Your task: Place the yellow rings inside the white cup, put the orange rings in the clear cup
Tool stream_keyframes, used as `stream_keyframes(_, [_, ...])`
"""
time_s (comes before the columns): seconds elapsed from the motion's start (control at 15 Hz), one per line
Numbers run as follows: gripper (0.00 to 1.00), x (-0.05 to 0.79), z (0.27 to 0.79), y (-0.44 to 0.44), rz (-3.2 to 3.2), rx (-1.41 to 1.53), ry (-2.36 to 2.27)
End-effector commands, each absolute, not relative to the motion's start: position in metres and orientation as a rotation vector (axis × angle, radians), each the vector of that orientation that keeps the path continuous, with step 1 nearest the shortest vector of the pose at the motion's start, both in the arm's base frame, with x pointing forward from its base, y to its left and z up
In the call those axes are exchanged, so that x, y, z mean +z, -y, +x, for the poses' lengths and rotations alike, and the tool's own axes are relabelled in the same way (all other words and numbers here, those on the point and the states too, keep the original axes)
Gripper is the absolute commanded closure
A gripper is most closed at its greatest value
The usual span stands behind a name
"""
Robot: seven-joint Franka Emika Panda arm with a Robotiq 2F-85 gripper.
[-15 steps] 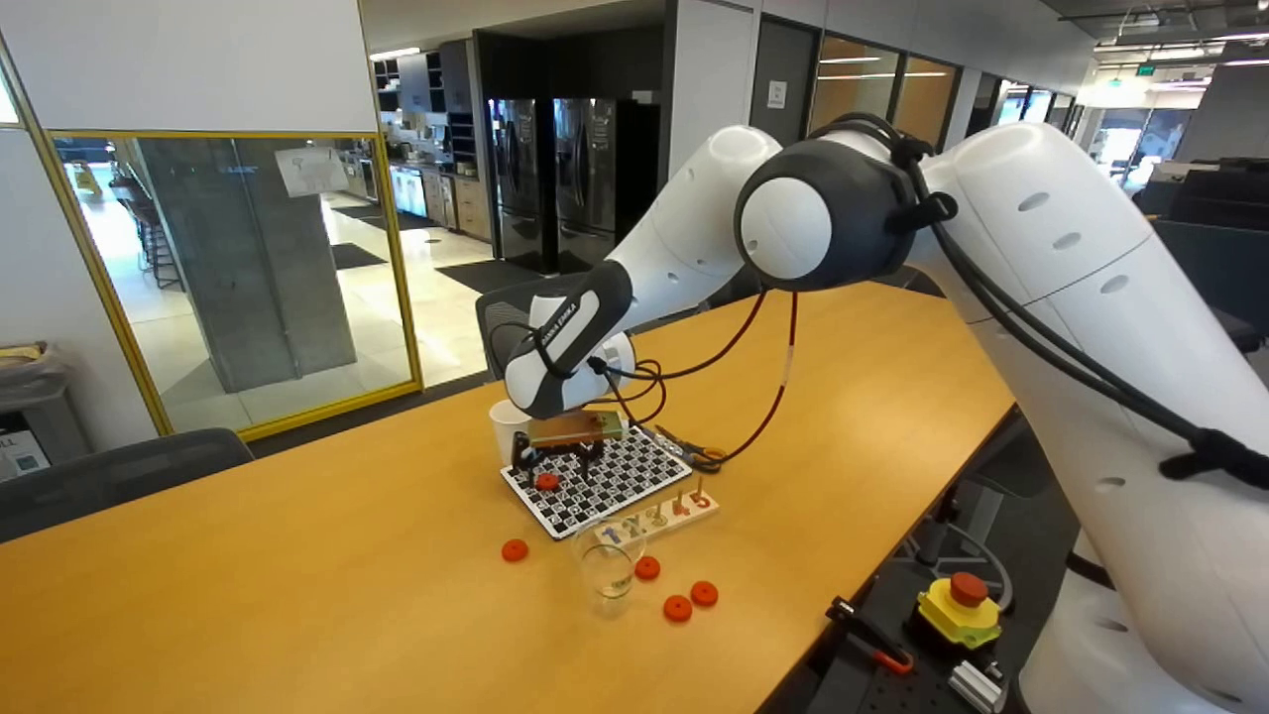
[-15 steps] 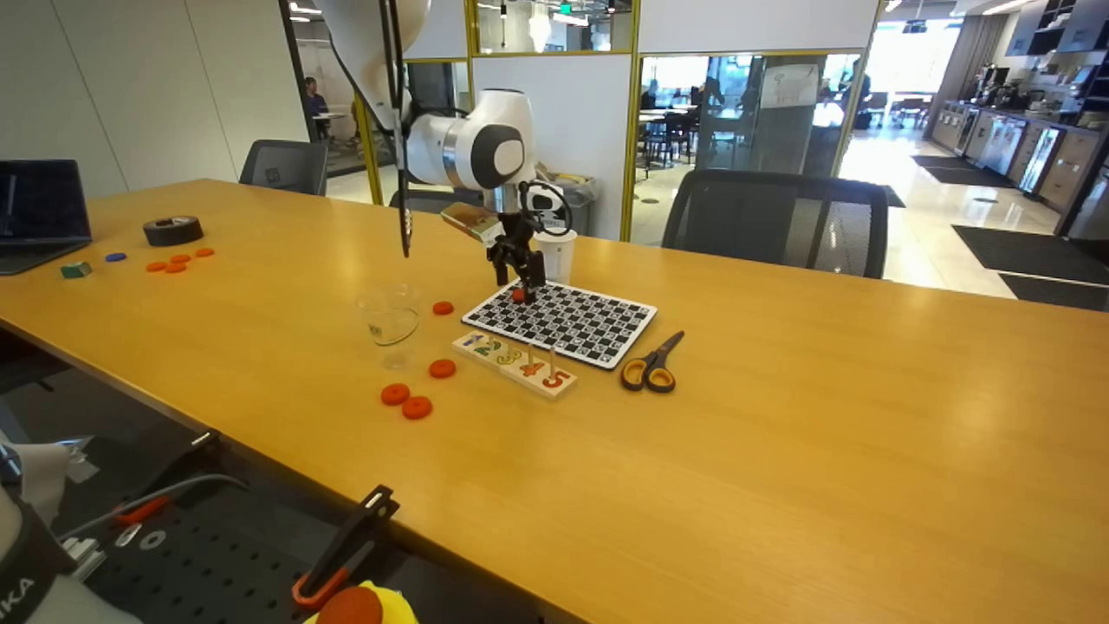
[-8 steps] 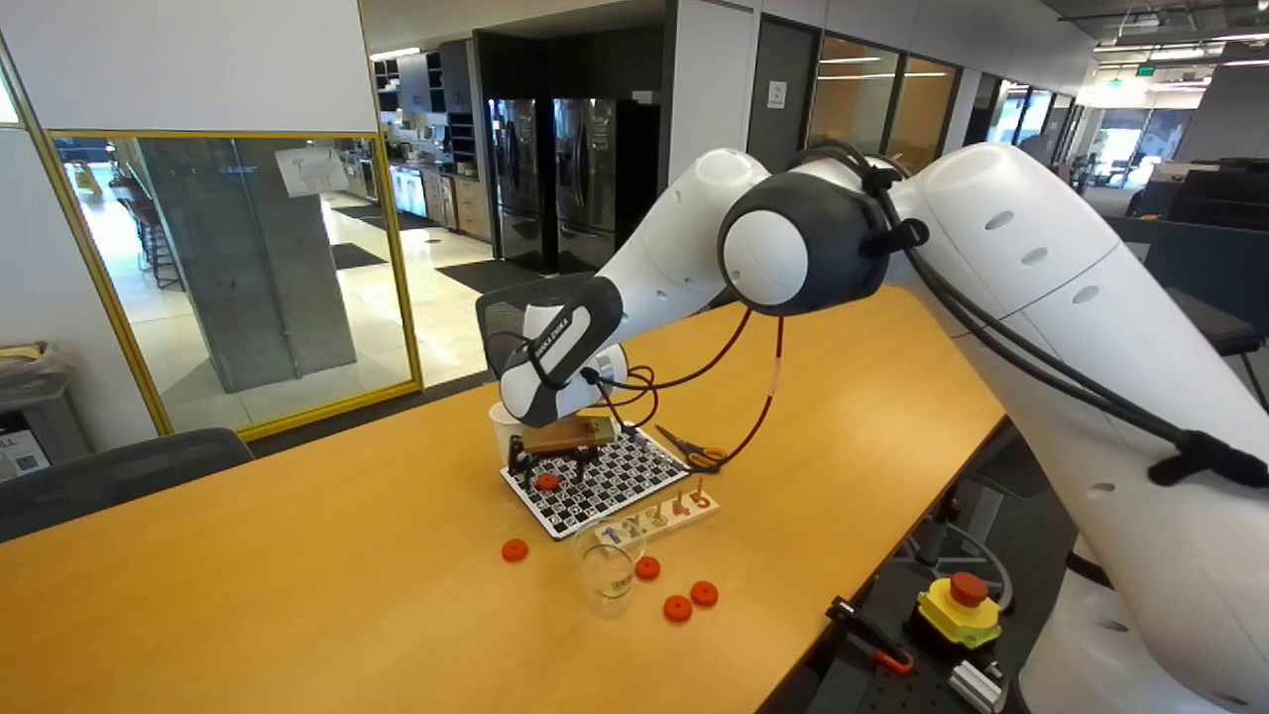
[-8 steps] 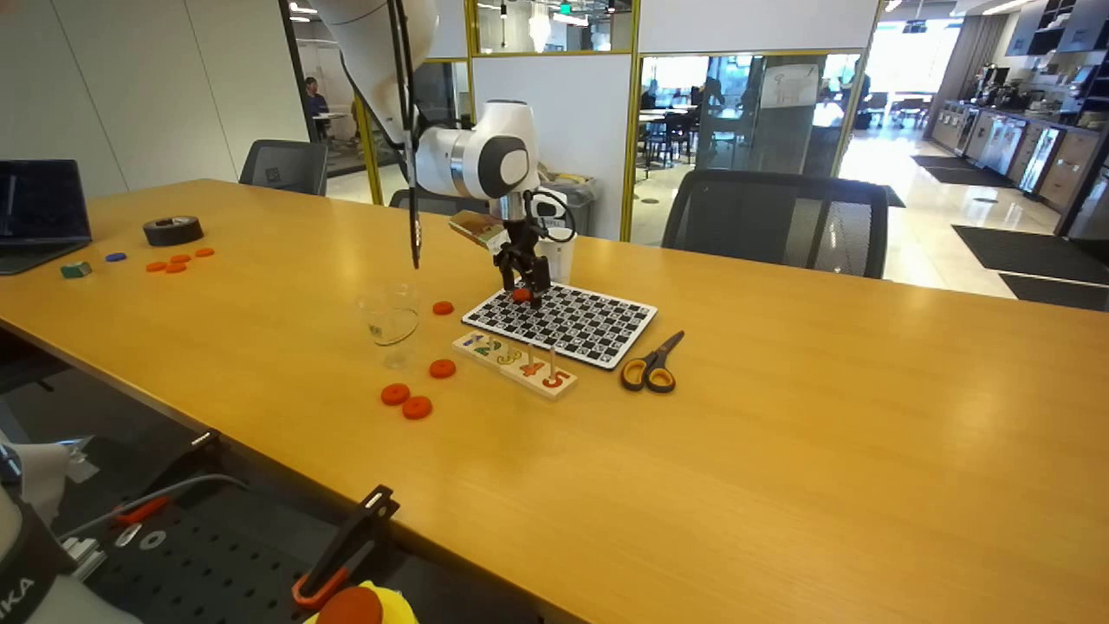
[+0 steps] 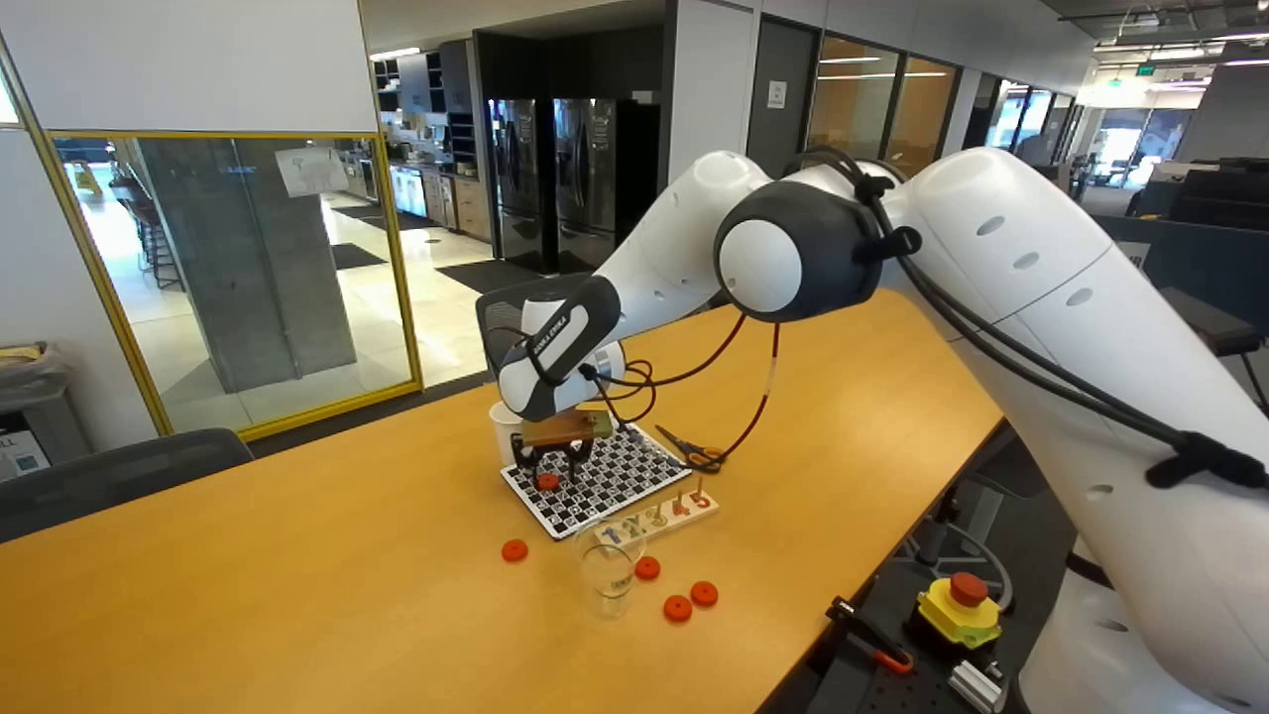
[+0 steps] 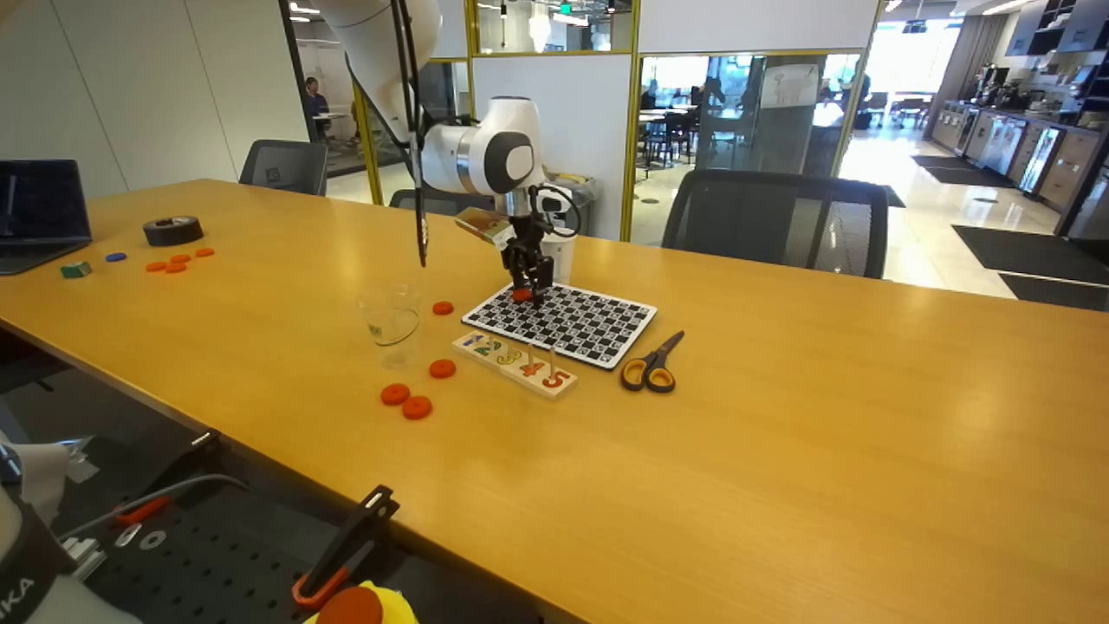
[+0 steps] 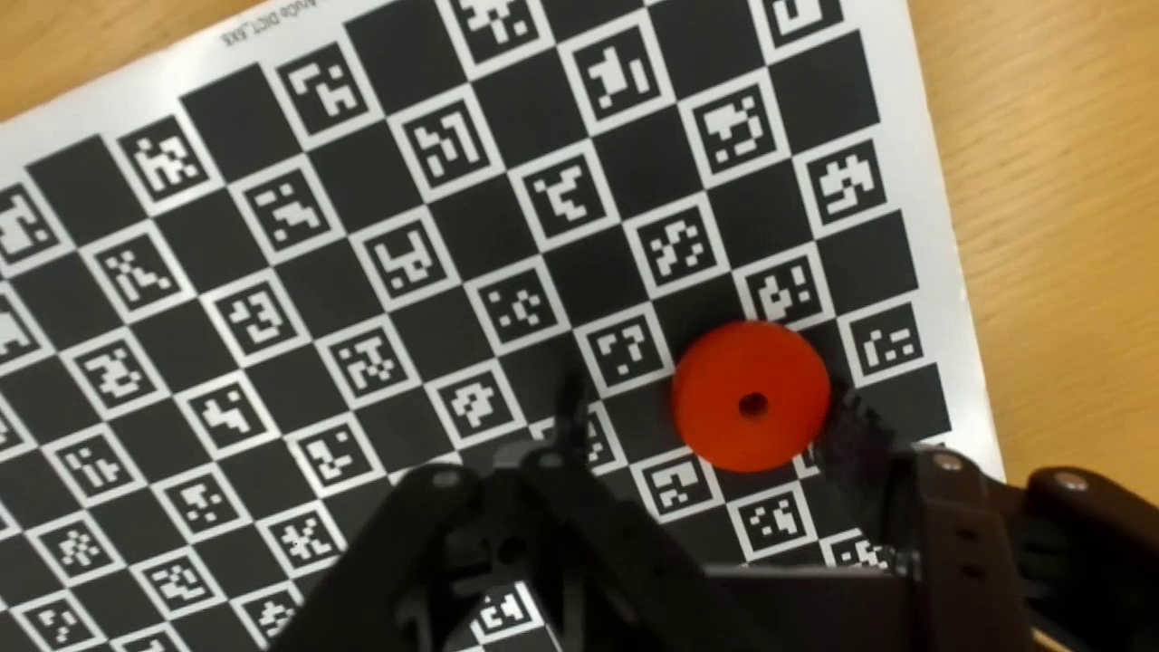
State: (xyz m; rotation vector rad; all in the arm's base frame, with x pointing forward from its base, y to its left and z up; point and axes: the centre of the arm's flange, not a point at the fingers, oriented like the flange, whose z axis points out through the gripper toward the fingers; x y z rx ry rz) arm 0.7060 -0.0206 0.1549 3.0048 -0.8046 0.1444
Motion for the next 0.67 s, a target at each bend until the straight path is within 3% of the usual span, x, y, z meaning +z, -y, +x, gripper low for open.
stream_keyframes(0.0, [0.65, 0.169, 0.703, 0.016, 2.961, 0.059, 0.797])
stream_keyframes(0.13, [0.80, 0.173, 0.696, 0.014, 2.952, -0.015, 0.784])
stream_keyframes(0.6, [0.77, 0.227, 0.639, 0.006, 2.950, -0.125, 0.691])
